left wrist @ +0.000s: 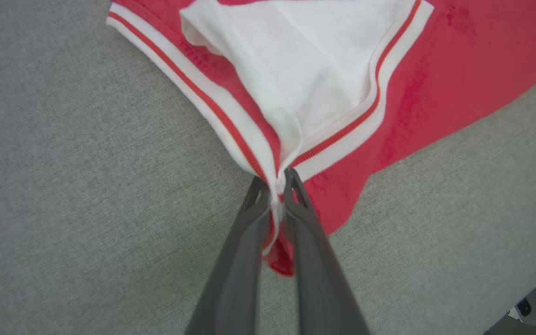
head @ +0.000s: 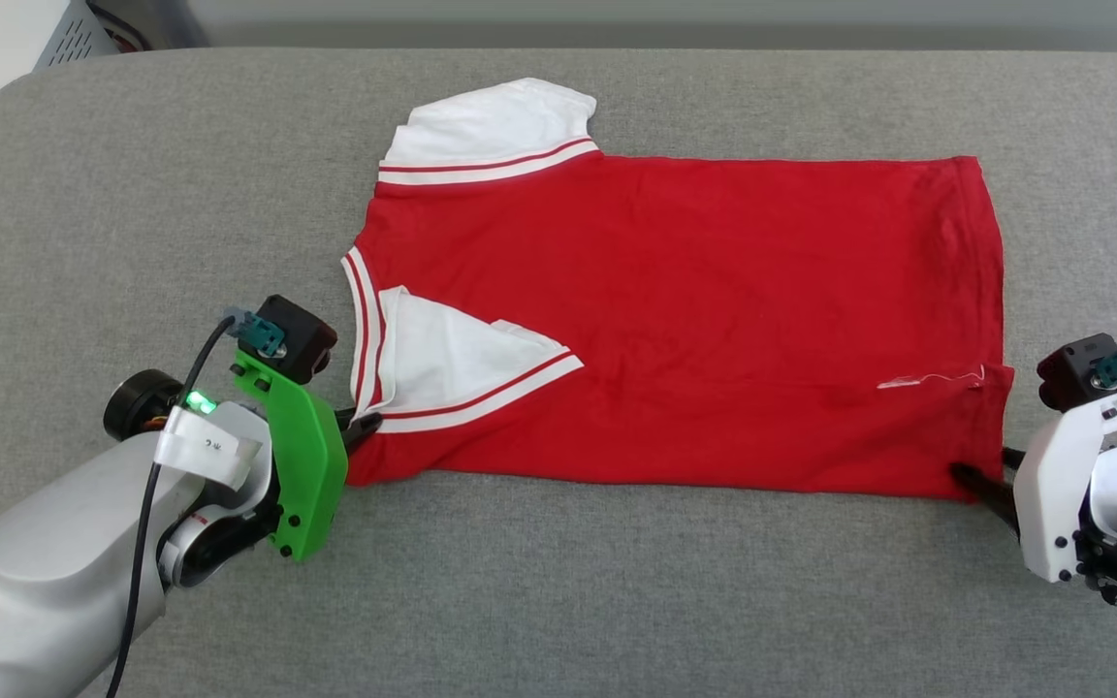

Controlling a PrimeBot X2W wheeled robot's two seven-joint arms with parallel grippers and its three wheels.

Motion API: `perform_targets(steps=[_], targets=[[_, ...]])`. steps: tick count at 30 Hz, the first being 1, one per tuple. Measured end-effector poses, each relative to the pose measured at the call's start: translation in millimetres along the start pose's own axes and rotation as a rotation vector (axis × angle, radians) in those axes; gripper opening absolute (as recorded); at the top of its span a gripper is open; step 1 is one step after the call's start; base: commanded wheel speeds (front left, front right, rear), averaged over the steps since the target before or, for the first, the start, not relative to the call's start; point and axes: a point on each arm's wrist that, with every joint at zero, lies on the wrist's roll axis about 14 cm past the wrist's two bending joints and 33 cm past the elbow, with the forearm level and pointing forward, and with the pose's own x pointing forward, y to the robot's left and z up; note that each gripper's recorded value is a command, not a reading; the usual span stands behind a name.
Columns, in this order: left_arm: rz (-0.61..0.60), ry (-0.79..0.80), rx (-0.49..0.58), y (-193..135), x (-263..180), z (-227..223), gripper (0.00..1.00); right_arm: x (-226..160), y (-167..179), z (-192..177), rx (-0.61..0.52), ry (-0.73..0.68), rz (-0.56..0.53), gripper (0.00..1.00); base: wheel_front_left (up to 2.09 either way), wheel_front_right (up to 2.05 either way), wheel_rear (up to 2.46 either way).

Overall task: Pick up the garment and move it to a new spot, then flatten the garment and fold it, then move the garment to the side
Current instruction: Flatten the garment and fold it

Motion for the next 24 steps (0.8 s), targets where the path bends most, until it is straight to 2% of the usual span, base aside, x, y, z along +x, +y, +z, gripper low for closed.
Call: perform_targets(steps=[8,16,24], targets=[[0.008,-0.015,0.005,-4,-8,-2,0.00,-14,10,17,-0.020,-0.136,0.020,0.00,0.00,0.00,0.00],[0.018,-0.068,0.029,-9,-34,5,0.00,-53,12,25,-0.055,-0.258,0.014,0.00,0.00,0.00,0.00],[-0.001,-0.052,0.035,-28,-53,-16,0.00,-85,8,7,-0.035,-0.285,-0.004,0.00,0.00,0.00,0.00]])
